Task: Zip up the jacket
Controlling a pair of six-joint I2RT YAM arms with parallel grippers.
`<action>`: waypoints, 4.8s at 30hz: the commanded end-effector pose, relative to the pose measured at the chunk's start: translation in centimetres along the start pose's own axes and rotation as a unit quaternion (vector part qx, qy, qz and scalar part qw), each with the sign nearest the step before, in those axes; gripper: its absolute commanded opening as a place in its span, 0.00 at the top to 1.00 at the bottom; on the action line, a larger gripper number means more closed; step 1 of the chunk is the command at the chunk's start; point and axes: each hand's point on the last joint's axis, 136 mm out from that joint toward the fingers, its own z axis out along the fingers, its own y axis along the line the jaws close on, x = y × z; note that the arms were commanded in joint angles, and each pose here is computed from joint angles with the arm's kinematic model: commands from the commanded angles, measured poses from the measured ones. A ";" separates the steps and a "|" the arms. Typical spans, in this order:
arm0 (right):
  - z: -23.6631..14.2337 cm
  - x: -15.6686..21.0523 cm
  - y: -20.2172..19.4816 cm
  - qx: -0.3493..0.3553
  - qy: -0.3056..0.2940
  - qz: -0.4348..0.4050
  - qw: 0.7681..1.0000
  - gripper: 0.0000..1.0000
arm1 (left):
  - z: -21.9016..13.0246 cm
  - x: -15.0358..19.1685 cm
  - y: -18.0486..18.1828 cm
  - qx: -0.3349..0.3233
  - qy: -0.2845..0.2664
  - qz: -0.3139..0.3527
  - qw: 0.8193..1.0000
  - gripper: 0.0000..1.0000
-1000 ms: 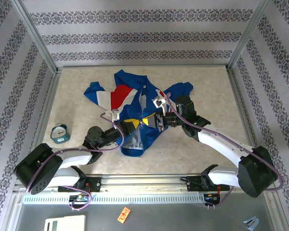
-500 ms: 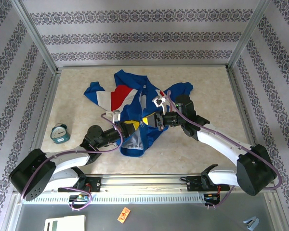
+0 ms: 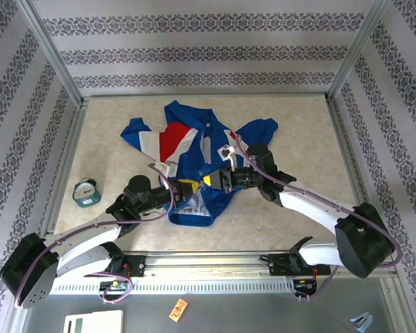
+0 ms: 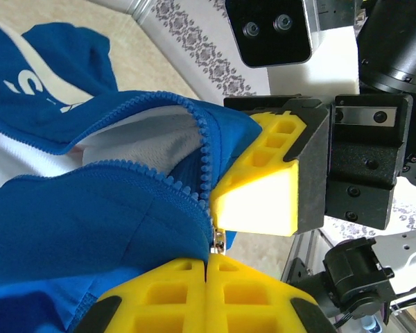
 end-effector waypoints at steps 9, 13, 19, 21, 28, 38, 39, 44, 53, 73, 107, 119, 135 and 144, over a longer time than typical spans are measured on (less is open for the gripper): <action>0.9 -0.7 -1.2 0.015 -0.027 0.008 0.999 1.00 | -0.8 5.0 1.4 -0.036 0.091 -0.044 0.994 1.00; 1.4 -0.1 -1.8 0.017 -0.023 0.022 0.999 1.00 | -1.4 5.3 2.3 -0.064 0.097 -0.047 0.992 1.00; 2.7 1.1 -1.4 0.001 -0.012 0.033 0.999 1.00 | -3.0 2.6 2.3 -0.090 0.019 -0.043 0.995 0.67; 3.2 1.5 -1.1 -0.009 -0.007 0.037 0.999 1.00 | -3.9 1.9 2.6 -0.104 -0.005 -0.049 0.993 0.61; 4.2 1.8 -0.7 -0.035 -0.011 0.055 0.998 1.00 | -5.7 0.8 2.9 -0.093 -0.084 -0.131 0.983 0.53; 4.6 2.0 -0.5 -0.036 -0.008 0.052 0.998 1.00 | -4.7 1.3 2.9 -0.054 -0.097 -0.165 0.980 0.51; 4.6 2.0 -0.4 -0.036 -0.009 0.052 0.998 1.00 | -4.4 1.3 2.7 -0.044 -0.094 -0.165 0.981 0.52; 4.5 2.0 -0.4 -0.035 -0.010 0.052 0.998 1.00 | -3.4 0.9 1.6 -0.007 -0.088 -0.160 0.983 0.55; 4.6 1.9 -0.4 -0.036 -0.010 0.054 0.998 1.00 | -3.3 0.2 1.0 -0.001 -0.092 -0.147 0.985 0.68; 4.7 1.0 0.2 -0.043 -0.013 0.048 0.998 1.00 | -1.6 -0.2 0.7 0.007 -0.074 -0.148 0.986 1.00; -3.0 4.6 -1.0 0.088 -0.005 -0.045 0.995 0.69 | -0.4 5.6 2.0 -0.189 0.190 -0.167 0.949 1.00; 0.7 7.0 0.8 0.064 0.027 -0.111 0.991 0.86 | -1.1 5.1 0.7 -0.213 0.244 -0.172 0.930 1.00; 4.3 7.4 2.4 0.023 0.061 -0.145 0.987 0.74 | -1.8 4.8 0.2 -0.215 0.245 -0.178 0.929 1.00; 5.2 6.8 0.6 0.060 0.056 -0.137 0.987 0.65 | -1.7 4.6 0.1 -0.211 0.242 -0.178 0.930 1.00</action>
